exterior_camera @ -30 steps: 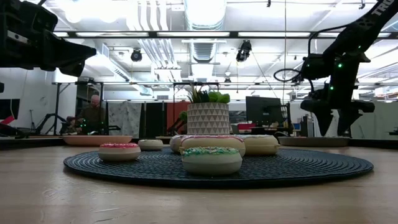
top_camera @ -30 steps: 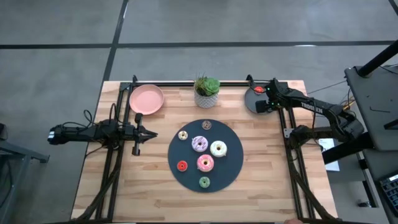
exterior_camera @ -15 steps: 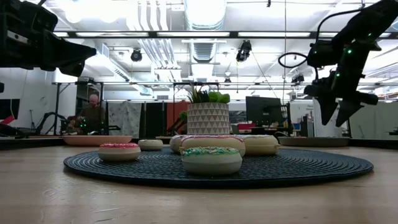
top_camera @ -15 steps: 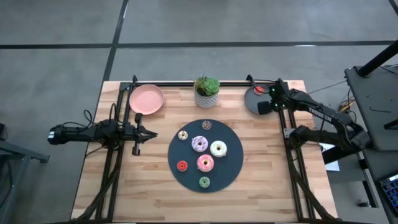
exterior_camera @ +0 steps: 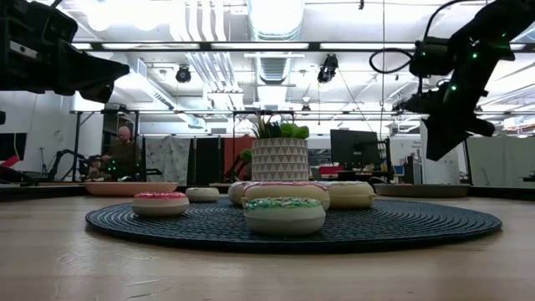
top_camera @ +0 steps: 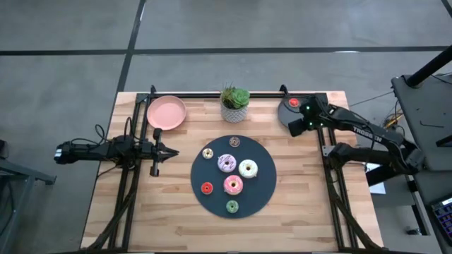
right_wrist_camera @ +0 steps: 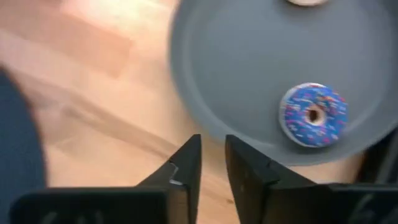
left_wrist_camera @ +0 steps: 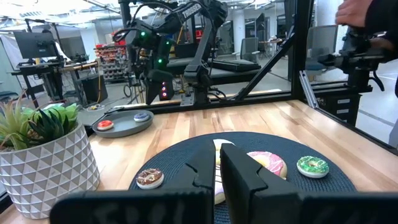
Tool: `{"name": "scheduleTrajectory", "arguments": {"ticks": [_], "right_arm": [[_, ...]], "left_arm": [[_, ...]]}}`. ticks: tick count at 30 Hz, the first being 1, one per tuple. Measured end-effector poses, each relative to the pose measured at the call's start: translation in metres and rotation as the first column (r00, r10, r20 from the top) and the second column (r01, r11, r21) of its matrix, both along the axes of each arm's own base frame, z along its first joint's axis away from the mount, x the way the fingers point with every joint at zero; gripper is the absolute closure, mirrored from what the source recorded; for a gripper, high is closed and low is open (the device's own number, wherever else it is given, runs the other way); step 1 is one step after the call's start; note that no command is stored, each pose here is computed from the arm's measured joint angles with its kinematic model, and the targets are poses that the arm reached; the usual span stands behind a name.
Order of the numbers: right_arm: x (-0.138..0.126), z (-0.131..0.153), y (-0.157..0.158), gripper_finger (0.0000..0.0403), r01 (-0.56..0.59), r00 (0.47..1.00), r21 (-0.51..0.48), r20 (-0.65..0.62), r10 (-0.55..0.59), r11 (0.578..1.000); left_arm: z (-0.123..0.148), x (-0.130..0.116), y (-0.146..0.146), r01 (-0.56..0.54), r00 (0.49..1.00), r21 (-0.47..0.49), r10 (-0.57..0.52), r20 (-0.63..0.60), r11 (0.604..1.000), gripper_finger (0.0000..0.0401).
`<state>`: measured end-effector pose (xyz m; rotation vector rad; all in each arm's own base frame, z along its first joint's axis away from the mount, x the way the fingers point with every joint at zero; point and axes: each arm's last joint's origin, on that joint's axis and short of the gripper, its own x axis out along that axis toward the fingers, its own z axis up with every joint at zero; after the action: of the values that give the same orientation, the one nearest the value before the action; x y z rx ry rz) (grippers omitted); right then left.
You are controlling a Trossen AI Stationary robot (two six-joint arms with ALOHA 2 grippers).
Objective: Pick & Place donuts
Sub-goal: Put the small brown donut on the gray plate
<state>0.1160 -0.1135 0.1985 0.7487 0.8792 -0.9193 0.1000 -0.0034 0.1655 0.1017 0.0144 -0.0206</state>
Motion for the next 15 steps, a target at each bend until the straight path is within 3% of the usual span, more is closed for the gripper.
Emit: {"name": "scheduleTrajectory", "arguments": {"ticks": [5, 10, 15], "right_arm": [[0.013, 0.01, 0.006, 0.039, -0.092, 0.995, -0.044, 0.037, 0.094, 0.995], [0.026, 0.016, 0.009, 0.0394, -0.159, 0.984, -0.081, 0.065, 0.164, 0.984], [0.042, 0.025, 0.014, 0.0394, -0.294, 0.949, -0.156, 0.066, 0.307, 0.943]], "left_arm": [[0.0, 0.0, 0.0, 0.0, 1.0, 0.0, 0.0, 0.0, 1.0, 0.0401], [0.0, 0.0, 0.0, -0.001, 1.0, 0.0, 0.001, 0.0, 1.0, 0.0401], [0.0, 0.0, 0.0, 0.0, 1.0, 0.0, 0.0, 0.0, 1.0, 0.0401]]}}
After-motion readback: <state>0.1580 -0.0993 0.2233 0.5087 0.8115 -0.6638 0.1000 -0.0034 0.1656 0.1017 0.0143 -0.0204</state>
